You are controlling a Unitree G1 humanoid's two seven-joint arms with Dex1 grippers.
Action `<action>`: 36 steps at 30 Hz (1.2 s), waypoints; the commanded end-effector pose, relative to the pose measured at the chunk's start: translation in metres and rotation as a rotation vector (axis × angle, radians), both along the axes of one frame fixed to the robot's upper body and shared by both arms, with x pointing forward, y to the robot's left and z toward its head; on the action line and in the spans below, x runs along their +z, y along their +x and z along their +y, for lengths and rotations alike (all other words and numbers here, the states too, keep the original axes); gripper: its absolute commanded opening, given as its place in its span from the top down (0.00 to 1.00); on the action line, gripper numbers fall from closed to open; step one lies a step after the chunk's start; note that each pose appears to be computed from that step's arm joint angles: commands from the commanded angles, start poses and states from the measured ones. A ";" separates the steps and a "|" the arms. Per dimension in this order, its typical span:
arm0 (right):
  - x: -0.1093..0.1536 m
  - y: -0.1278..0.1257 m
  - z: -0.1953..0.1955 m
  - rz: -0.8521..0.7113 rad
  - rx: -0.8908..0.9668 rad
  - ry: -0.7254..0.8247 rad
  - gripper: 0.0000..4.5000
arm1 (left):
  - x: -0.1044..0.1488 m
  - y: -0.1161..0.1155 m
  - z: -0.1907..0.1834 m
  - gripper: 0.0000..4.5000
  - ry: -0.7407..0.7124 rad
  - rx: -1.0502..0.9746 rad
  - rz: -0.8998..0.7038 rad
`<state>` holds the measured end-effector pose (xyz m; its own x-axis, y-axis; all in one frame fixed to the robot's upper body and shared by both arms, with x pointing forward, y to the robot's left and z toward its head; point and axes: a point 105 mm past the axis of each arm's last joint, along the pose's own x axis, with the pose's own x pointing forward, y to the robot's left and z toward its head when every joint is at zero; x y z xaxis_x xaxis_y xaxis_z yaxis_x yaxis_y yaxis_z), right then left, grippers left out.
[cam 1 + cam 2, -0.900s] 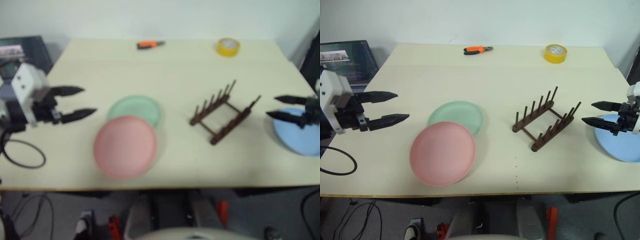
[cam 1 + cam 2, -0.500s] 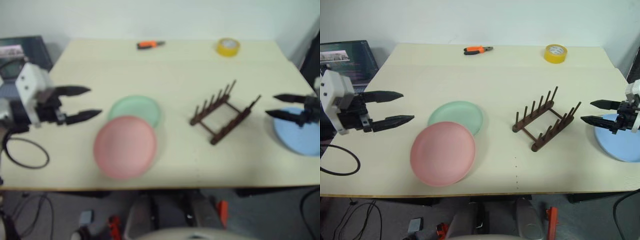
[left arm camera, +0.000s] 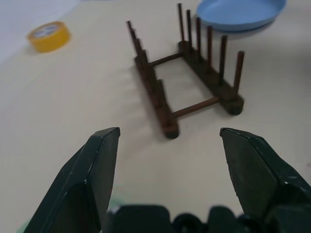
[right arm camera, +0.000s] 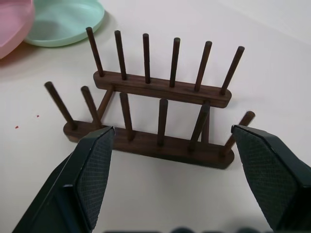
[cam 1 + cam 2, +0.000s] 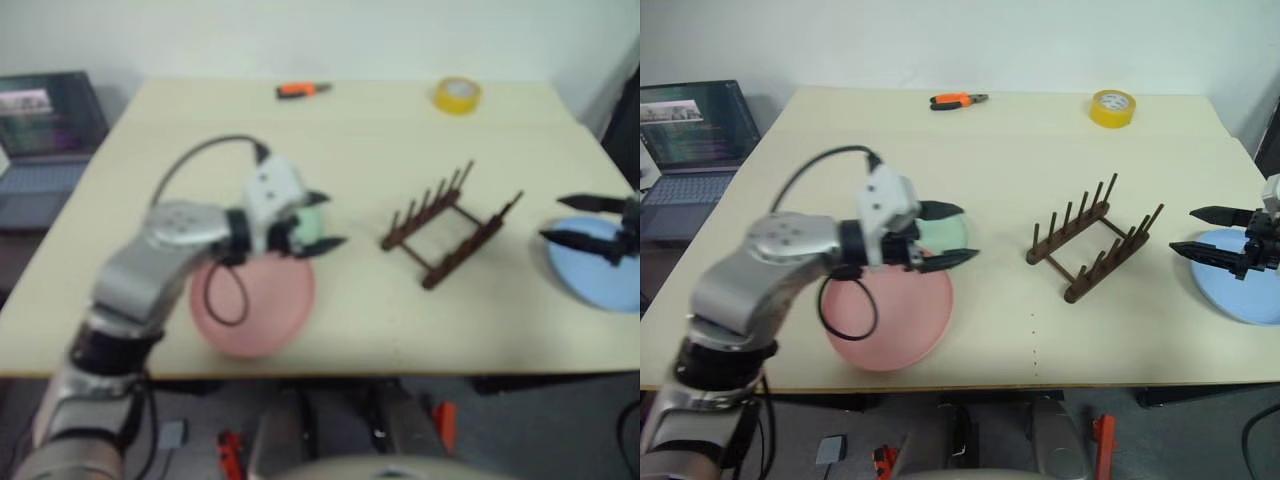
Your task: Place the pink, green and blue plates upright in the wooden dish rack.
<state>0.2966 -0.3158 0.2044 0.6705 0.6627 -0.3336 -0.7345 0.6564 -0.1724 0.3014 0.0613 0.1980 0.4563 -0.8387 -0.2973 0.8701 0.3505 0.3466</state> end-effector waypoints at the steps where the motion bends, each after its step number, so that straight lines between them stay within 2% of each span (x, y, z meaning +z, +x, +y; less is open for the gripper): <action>1: 0.013 -0.010 0.003 -0.035 -0.003 -0.014 0.07 | -0.009 0.008 -0.021 0.19 0.043 0.063 0.004; 10: 0.015 -0.019 -0.005 -0.043 -0.059 -0.016 0.07 | -0.024 0.012 -0.076 0.19 0.149 0.039 0.019; 14: 0.014 -0.021 -0.006 -0.048 -0.077 -0.016 0.07 | -0.025 0.010 -0.096 0.19 0.154 0.025 0.034; 22: 0.010 -0.025 -0.007 -0.048 -0.108 -0.010 0.07 | -0.037 0.005 -0.114 0.19 0.177 0.018 0.177; 26: 0.008 -0.027 -0.007 -0.047 -0.115 -0.009 0.07 | -0.052 0.000 -0.117 0.19 0.232 0.002 0.279; 30: 0.007 -0.028 -0.006 -0.044 -0.122 -0.010 0.07 | -0.058 -0.004 -0.121 0.19 0.268 -0.014 0.312; 36: 0.007 -0.031 -0.005 -0.046 -0.134 -0.006 0.07 | -0.080 -0.007 -0.134 0.19 0.326 -0.030 0.361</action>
